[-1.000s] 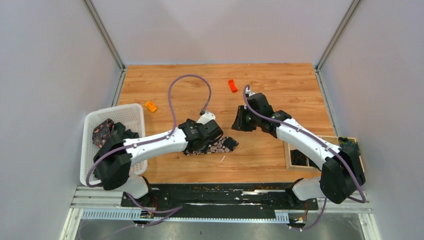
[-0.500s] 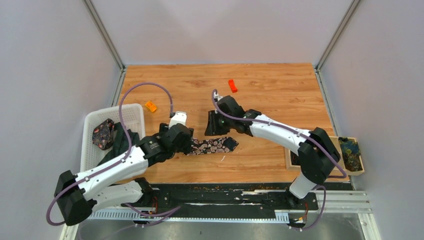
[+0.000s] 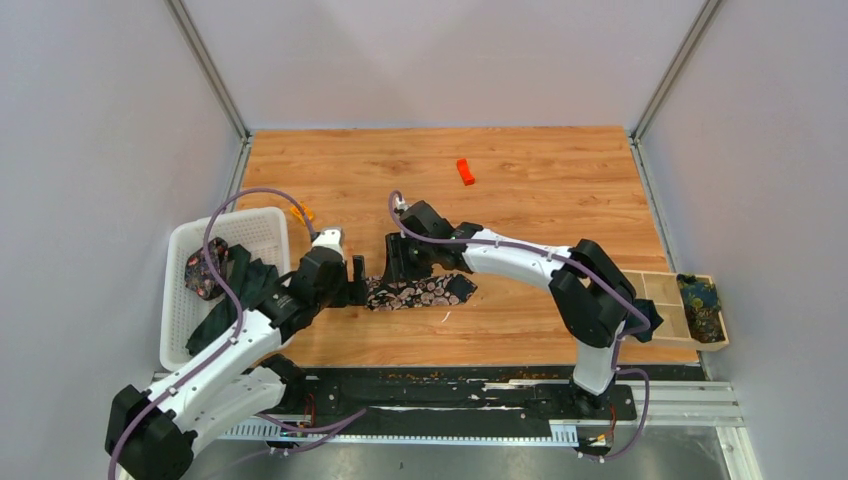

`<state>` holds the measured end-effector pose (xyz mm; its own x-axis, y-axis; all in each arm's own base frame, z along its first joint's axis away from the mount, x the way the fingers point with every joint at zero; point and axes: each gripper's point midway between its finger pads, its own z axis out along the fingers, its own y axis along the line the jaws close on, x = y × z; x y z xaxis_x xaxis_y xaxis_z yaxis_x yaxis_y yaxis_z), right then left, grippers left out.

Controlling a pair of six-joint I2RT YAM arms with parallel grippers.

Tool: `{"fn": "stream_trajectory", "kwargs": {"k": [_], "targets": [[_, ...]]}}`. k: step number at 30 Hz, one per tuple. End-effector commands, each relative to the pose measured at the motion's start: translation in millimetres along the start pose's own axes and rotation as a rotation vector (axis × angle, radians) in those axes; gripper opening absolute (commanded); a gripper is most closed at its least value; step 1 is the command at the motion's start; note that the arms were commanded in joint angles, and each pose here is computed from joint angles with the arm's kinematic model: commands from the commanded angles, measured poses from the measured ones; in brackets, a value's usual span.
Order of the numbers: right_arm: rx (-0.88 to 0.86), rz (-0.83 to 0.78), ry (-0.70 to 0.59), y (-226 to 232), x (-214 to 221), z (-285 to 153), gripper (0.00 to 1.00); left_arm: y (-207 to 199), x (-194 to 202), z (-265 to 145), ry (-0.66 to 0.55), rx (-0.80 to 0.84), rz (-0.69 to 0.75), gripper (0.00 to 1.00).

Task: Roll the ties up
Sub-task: Roll the tie at the center of the board.

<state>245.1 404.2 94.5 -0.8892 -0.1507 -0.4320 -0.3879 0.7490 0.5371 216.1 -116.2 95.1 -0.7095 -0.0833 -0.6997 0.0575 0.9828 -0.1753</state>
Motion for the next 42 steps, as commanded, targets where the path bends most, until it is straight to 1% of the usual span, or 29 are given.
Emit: {"fn": "stream_trajectory", "kwargs": {"k": [1,10,17,21,36,42], "targets": [[-0.015,0.007,-0.038,12,-15,9,0.45,-18,-11,3,-0.034,0.134,-0.068,0.90],[0.011,0.017,0.003,-1,-2,30,0.40,-15,-5,16,-0.010,0.167,-0.118,0.89],[0.023,0.026,0.027,-11,13,31,0.36,-16,-2,23,0.003,0.196,-0.139,0.88],[0.033,0.030,0.041,-16,20,32,0.34,-24,-1,28,0.017,0.246,-0.166,0.86],[0.064,0.037,0.054,-29,31,34,0.32,-35,14,49,0.074,0.318,-0.196,0.79],[0.069,0.029,0.056,-29,31,32,0.31,-36,21,60,0.094,0.341,-0.211,0.74]]}}
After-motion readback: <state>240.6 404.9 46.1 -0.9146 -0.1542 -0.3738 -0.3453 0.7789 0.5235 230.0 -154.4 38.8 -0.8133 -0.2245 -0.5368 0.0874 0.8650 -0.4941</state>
